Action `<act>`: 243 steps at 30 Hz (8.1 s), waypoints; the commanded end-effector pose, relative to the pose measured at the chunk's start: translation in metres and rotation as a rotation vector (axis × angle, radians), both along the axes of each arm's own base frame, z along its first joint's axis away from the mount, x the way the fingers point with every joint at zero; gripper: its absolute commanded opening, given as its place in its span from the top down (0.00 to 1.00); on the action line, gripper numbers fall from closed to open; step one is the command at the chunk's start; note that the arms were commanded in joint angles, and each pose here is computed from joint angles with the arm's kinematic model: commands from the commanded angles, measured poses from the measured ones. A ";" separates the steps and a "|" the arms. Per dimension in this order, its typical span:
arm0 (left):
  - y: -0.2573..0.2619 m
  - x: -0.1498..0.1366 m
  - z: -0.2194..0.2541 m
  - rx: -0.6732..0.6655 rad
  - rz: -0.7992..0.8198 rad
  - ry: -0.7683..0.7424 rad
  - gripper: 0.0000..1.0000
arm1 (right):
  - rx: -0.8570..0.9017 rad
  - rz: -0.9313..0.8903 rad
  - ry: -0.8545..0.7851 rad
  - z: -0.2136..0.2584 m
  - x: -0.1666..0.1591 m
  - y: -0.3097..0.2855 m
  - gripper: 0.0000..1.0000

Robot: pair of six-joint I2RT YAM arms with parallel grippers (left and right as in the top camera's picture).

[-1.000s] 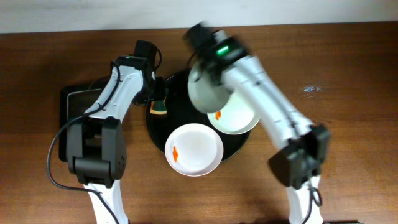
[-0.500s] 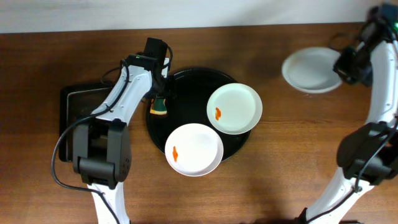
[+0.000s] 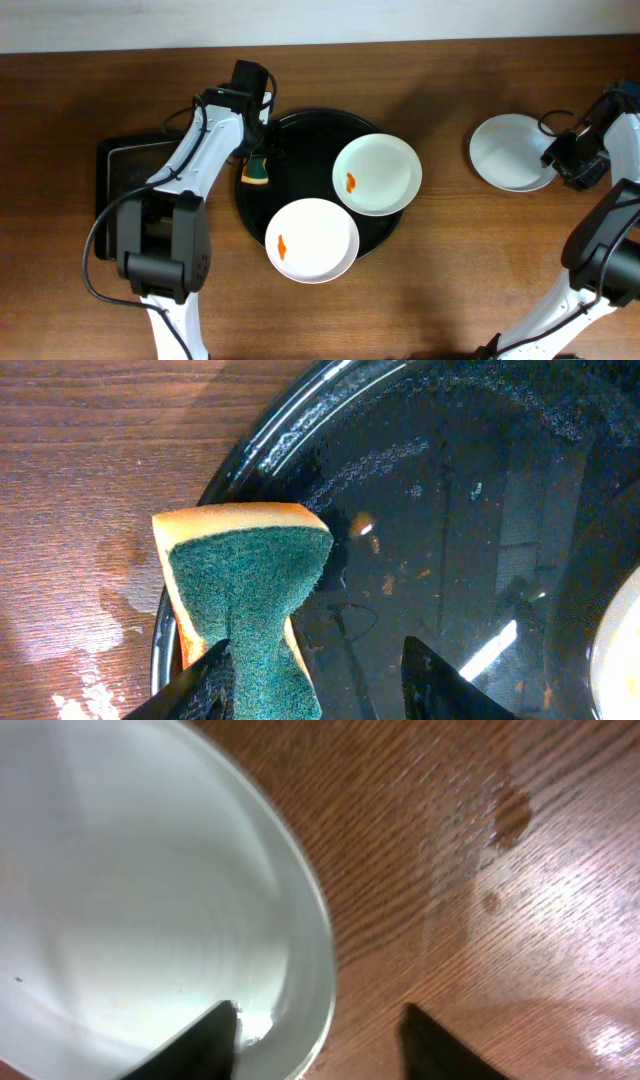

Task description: Clean dirty plates on tray and stack at the side

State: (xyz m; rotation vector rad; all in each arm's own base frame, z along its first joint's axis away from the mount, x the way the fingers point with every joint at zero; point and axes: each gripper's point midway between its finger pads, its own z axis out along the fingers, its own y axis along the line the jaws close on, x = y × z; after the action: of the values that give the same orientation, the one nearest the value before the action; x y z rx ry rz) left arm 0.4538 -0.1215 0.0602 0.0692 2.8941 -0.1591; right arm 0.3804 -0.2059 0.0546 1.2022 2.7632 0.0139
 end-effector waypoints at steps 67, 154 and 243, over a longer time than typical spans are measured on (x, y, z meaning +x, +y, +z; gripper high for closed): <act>0.196 -0.063 0.001 -0.082 0.399 -0.185 0.49 | 0.172 0.623 -0.426 0.180 0.014 0.230 0.37; 0.222 -0.095 -0.051 0.093 0.434 0.084 0.54 | 0.173 0.619 -0.424 0.180 0.014 0.230 0.37; 0.240 -0.090 -0.033 0.141 0.645 0.004 0.63 | 0.178 0.618 -0.414 0.179 0.011 0.230 0.36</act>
State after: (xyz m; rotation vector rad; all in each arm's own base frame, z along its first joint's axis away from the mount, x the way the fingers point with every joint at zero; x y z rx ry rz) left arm 0.3682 0.1195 0.0271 -0.7988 2.7753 0.1695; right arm 0.3909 0.0237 0.2324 0.2872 2.6600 0.5231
